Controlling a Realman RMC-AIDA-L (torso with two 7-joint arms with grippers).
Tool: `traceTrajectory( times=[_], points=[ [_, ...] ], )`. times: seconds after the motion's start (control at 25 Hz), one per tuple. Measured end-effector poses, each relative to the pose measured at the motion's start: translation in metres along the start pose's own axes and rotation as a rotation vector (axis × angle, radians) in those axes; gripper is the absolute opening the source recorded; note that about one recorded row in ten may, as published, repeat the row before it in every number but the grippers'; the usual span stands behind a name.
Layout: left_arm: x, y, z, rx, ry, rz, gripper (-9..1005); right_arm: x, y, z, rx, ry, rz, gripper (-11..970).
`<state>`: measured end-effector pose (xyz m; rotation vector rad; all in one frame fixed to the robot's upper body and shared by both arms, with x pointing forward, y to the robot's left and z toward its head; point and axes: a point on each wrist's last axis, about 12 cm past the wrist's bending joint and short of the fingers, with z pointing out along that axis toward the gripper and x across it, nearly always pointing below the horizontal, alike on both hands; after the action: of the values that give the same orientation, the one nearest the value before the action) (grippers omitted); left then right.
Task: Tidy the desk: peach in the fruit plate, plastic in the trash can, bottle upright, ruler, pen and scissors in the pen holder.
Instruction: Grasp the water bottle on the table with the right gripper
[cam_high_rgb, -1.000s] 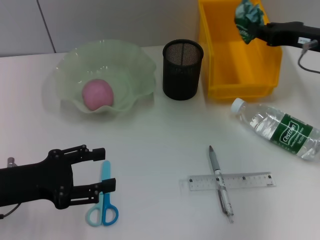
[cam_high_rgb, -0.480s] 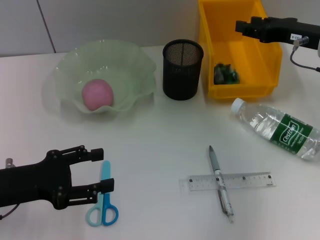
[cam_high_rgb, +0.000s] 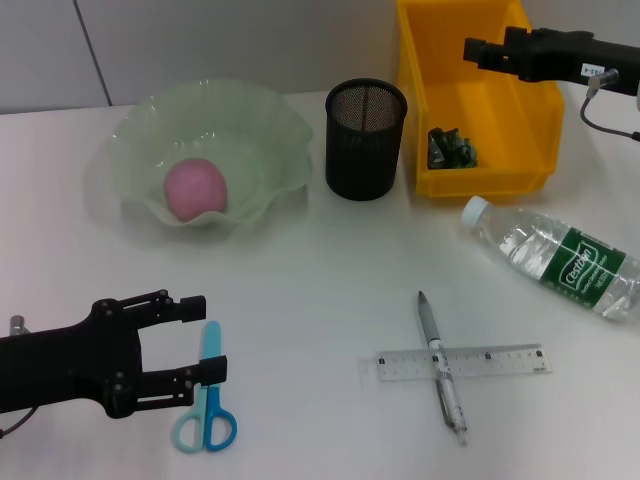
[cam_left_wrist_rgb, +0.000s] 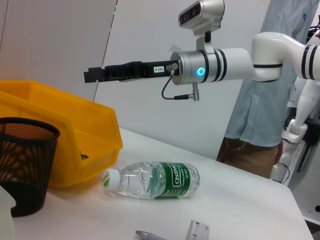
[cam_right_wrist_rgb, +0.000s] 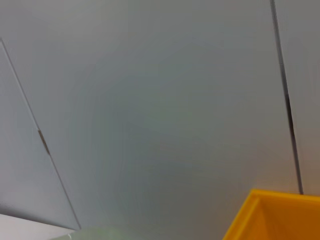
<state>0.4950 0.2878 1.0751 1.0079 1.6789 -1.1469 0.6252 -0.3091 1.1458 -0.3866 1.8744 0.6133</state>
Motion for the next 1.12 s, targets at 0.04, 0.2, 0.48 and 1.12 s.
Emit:
traceTrajectory(
  times=[0.04,0.2,0.48,1.12],
  points=[
    [0.0,0.0,0.0,0.0,0.0,0.0,798,-0.001,0.002,-0.001,-0.021,-0.002,0.003,755],
    [0.0,0.0,0.0,0.001,0.0,0.004,798,-0.006,0.005,-0.006,-0.083,-0.001,0.006,759],
    [0.0,0.0,0.0,0.001,0.0,0.003,798,-0.024,0.009,-0.034,-0.202,0.142,-0.008,763],
    [0.001,0.0,0.0,-0.007,0.0,-0.013,798,-0.047,0.018,-0.054,-0.134,0.771,-0.097,760]
  ],
)
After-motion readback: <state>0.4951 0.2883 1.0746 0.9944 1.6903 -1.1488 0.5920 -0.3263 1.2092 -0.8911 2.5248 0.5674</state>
